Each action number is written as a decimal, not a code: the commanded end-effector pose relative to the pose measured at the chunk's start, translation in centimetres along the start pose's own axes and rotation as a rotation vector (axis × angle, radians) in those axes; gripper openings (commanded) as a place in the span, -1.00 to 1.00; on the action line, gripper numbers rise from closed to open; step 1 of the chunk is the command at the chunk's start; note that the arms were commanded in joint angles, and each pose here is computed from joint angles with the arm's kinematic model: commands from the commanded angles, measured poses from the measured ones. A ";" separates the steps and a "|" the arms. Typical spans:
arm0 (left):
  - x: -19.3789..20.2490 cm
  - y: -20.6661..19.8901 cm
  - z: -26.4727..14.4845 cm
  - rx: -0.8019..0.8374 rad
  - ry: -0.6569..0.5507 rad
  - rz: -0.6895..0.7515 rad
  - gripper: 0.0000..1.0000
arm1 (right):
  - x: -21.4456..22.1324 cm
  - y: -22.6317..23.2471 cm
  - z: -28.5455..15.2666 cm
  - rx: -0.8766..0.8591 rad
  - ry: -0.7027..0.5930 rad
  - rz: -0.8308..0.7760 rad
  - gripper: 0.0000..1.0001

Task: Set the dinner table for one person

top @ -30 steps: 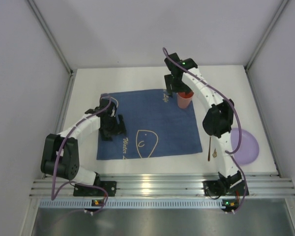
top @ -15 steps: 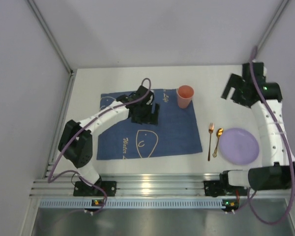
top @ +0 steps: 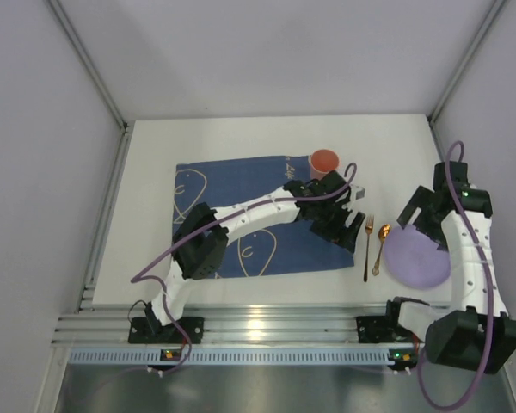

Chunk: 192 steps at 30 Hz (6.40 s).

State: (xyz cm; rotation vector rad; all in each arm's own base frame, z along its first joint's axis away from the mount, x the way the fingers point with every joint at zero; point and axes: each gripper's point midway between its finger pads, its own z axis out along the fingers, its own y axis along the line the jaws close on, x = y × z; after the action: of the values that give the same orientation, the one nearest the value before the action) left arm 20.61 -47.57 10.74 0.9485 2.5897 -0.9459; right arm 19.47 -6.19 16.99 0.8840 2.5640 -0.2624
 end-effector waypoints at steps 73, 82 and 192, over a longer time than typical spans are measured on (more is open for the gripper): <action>19.0 17.5 -43.1 -1.150 -0.903 -0.932 0.67 | 19.7 43.6 -17.6 -0.901 -0.239 -1.072 -1.00; 20.8 16.1 -42.9 -1.016 -0.901 -0.930 0.60 | 26.5 45.9 -10.2 -0.885 -0.060 -1.122 -1.00; -14.8 -6.7 -14.7 0.248 -0.594 0.059 0.68 | -7.1 18.1 -15.0 -0.645 -0.109 -0.195 -1.00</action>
State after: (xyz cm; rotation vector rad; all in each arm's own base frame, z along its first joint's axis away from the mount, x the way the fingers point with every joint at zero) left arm 28.68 -47.37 28.28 0.6167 2.0866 -1.1751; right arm 32.30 7.93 30.58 0.3872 2.4469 0.3674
